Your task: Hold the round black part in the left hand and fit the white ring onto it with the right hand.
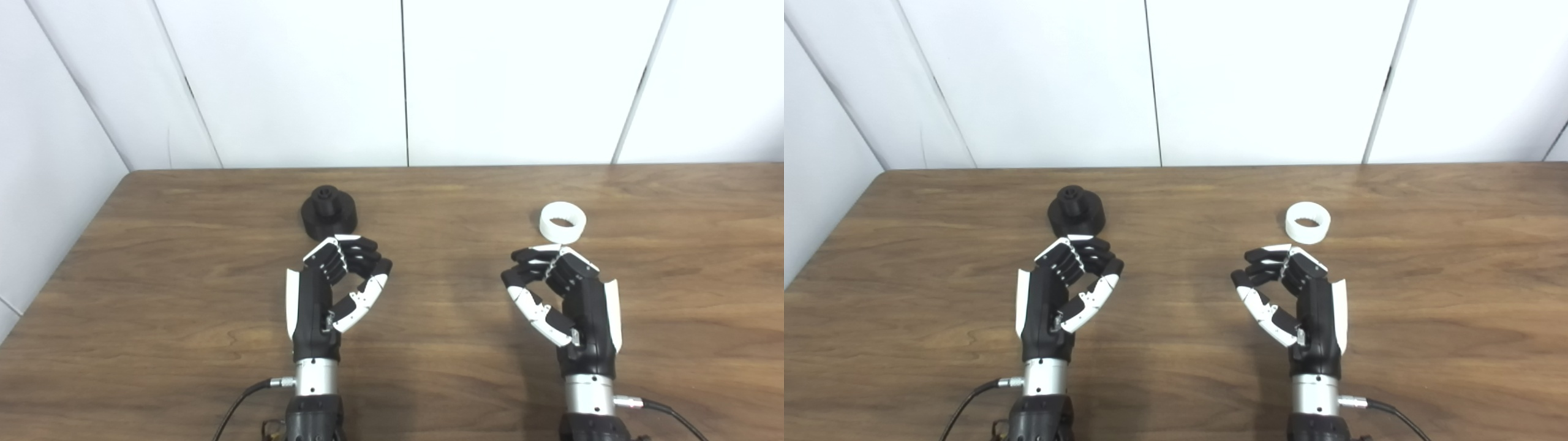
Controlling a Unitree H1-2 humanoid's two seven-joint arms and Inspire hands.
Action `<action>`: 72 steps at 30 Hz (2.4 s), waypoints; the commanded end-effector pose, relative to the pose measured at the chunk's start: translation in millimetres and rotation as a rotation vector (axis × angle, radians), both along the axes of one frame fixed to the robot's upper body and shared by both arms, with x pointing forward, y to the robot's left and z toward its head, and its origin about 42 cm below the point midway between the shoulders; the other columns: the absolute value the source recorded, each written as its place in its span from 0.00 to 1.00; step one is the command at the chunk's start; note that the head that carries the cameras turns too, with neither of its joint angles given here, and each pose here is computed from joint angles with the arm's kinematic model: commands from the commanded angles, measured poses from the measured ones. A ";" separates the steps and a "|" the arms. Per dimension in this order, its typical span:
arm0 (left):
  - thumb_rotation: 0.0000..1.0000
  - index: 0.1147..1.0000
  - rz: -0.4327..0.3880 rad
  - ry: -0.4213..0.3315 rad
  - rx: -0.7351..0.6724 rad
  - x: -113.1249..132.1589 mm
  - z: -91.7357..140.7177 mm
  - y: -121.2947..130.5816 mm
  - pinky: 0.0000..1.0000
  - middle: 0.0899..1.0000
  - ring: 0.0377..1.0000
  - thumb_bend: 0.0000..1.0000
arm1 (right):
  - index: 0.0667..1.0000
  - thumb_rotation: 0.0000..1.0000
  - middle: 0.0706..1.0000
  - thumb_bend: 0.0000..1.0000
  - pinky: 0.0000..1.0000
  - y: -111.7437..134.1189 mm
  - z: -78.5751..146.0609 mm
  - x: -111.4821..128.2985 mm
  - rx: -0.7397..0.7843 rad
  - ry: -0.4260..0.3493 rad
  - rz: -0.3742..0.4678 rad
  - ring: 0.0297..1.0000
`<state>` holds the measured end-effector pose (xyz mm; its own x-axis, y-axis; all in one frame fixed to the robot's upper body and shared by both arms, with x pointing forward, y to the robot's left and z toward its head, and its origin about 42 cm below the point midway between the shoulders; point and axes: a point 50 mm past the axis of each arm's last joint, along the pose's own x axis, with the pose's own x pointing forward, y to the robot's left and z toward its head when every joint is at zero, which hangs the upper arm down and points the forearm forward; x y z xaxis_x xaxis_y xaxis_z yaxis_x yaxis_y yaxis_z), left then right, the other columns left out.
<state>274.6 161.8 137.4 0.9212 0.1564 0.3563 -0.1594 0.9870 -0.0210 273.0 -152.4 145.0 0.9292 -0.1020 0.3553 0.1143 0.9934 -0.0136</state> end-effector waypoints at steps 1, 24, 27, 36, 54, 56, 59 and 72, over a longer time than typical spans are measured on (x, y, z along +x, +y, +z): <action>0.00 0.41 -0.011 -0.068 0.009 5.6 13.1 -3.3 0.39 0.44 0.43 0.51 | 0.46 0.14 0.53 0.50 0.42 7.0 18.1 4.1 0.012 -0.067 0.022 0.49; 0.00 0.41 -0.014 -0.054 0.010 4.3 12.5 -4.4 0.40 0.45 0.44 0.51 | 0.46 0.14 0.55 0.50 0.44 4.8 19.2 4.3 -0.003 -0.047 0.049 0.51; 0.00 0.41 -0.016 -0.053 0.005 4.2 12.4 -4.5 0.39 0.45 0.44 0.51 | 0.46 0.14 0.55 0.50 0.44 4.5 19.4 4.3 -0.010 -0.043 0.051 0.51; 0.00 0.41 -0.020 -0.049 0.006 5.1 9.0 -19.8 0.41 0.45 0.45 0.51 | 0.46 0.15 0.55 0.50 0.43 -13.0 11.6 5.8 0.008 -0.046 0.052 0.50; 0.00 0.41 -0.017 -0.044 0.000 8.1 7.1 -23.9 0.41 0.44 0.44 0.51 | 0.46 0.15 0.55 0.50 0.43 -24.4 3.9 8.6 -0.010 -0.039 0.054 0.50; 0.00 0.41 -0.016 -0.044 0.001 8.2 7.2 -22.7 0.42 0.44 0.45 0.51 | 0.46 0.15 0.55 0.50 0.43 -23.5 4.0 8.7 -0.010 -0.038 0.055 0.50; 0.00 0.41 -0.016 -0.045 0.008 8.7 7.7 -20.2 0.42 0.44 0.45 0.51 | 0.46 0.15 0.55 0.50 0.43 -22.4 4.5 8.8 -0.010 -0.038 0.056 0.50; 0.07 0.43 -0.063 0.033 0.188 6.1 36.8 9.6 0.54 0.66 0.63 0.50 | 0.46 0.15 0.54 0.50 0.43 -24.1 6.2 10.3 -0.012 -0.041 0.050 0.50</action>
<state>274.9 168.2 155.5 0.9555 0.0486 0.2910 -0.0918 0.9863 0.1367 279.0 -179.0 143.5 0.9345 -0.0568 0.3514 0.0728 0.9968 -0.0324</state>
